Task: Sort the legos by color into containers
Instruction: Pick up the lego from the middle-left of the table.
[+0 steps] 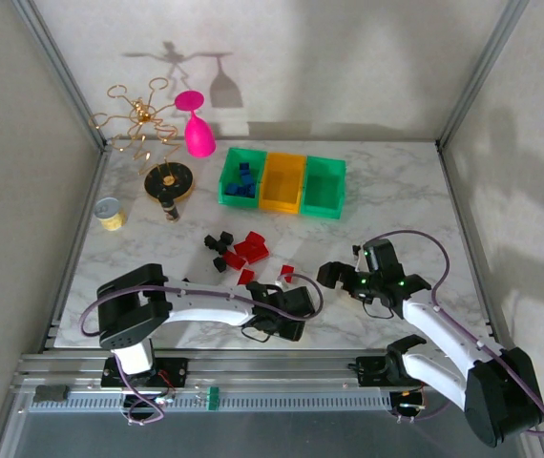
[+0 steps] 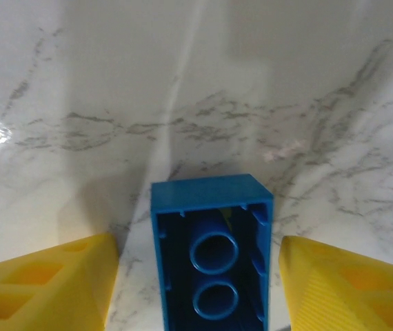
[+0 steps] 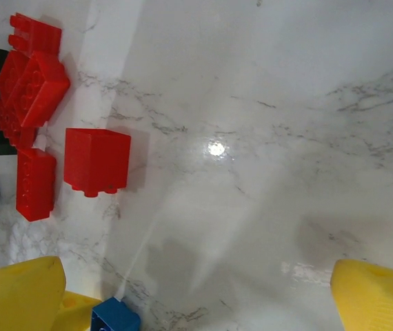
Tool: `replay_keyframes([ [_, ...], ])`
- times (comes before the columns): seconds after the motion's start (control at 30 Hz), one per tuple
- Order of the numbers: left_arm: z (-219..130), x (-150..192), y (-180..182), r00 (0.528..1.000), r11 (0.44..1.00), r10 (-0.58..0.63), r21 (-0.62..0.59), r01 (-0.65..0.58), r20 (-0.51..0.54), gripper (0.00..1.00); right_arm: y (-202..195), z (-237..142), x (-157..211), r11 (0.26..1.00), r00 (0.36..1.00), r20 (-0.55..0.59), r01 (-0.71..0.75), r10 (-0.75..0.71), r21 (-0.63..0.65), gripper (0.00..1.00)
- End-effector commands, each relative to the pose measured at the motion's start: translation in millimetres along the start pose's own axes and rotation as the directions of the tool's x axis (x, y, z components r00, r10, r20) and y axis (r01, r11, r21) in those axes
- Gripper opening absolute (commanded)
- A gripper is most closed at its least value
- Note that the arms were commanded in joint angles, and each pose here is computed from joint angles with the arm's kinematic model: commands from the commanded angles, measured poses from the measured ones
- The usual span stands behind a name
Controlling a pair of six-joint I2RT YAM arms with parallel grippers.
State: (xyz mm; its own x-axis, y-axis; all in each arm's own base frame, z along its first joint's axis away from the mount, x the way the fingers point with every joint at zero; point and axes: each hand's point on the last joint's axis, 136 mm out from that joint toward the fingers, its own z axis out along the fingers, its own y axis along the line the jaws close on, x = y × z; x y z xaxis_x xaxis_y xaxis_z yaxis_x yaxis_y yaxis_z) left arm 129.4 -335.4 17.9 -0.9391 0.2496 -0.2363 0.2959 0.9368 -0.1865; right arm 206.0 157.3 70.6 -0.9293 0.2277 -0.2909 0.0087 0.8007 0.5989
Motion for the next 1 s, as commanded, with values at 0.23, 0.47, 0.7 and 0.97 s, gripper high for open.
replay_keyframes([
  [0.23,8,1,-2,1.000,1.000,-0.001,-0.014,0.001,-0.004,0.51,-4,2,4,1.000,1.000,-0.003,-0.011,0.011,0.011,0.99],
  [0.47,1,-3,1,1.000,1.000,0.001,-0.027,-0.001,0.019,0.36,-3,2,2,1.000,1.000,0.002,-0.010,0.010,0.007,0.99],
  [0.7,-12,-13,0,0.998,1.000,0.002,-0.030,0.000,0.055,0.31,8,-1,-4,0.999,1.000,0.021,0.022,-0.021,-0.032,0.99],
  [0.97,-51,-45,13,0.986,0.998,-0.029,-0.047,0.037,0.164,0.31,45,-10,-22,0.982,0.993,0.074,0.100,-0.089,-0.162,0.99],
])
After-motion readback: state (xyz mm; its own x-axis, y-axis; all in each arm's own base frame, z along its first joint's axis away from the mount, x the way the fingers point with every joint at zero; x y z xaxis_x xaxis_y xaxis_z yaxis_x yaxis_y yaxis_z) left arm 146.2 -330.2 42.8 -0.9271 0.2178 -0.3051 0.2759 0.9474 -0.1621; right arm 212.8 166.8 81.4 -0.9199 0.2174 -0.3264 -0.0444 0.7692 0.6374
